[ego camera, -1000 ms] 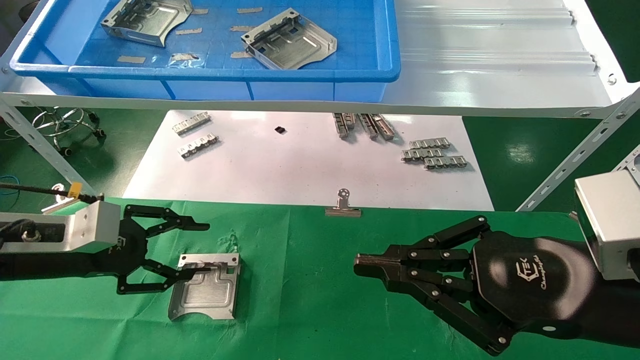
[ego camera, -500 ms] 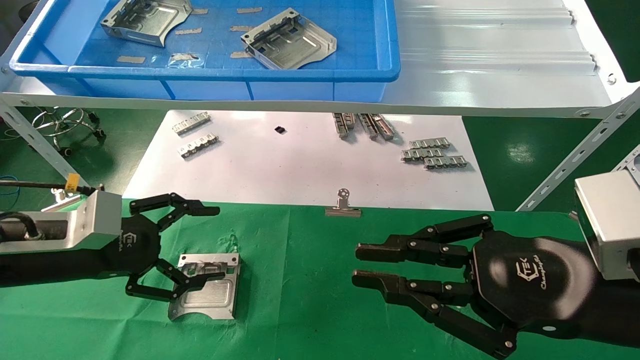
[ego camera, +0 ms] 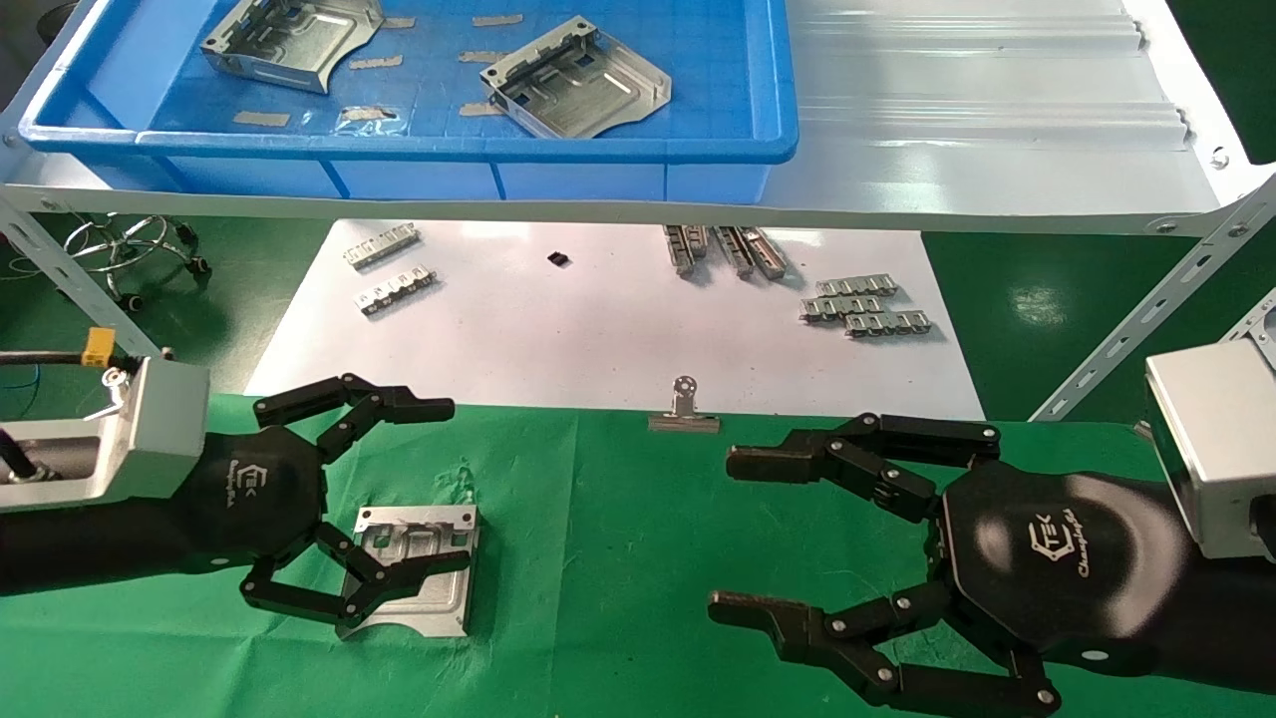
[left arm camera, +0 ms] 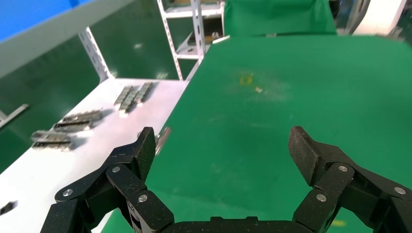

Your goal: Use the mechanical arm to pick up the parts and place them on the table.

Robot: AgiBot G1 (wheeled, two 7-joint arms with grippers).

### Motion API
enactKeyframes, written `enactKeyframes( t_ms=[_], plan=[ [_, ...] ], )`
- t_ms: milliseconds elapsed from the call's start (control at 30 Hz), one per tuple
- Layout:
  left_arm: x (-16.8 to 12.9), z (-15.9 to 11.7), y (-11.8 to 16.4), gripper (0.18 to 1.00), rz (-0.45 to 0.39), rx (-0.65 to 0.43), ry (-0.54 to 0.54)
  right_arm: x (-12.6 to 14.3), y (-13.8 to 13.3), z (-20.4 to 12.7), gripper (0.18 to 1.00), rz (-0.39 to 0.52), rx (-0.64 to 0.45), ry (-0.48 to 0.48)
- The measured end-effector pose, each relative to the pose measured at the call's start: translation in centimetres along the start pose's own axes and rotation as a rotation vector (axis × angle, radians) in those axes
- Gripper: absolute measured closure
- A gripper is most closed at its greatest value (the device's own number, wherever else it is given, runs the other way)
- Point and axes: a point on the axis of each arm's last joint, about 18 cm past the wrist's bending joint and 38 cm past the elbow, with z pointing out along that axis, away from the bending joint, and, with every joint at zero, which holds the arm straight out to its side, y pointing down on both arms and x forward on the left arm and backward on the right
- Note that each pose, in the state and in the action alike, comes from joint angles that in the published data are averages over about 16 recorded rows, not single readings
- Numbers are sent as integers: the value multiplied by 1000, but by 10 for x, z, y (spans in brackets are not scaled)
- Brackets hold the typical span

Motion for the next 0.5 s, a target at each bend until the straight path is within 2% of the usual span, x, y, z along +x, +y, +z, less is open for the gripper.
enactKeyframes(
  t_ms=[367,500],
  plan=[
    [21,-1,-25,184,-67,82,28,0,0,0,364,0,0,0],
    [30,-3,-34,184,-90,108,42,0,0,0,302,0,0,0]
  ],
)
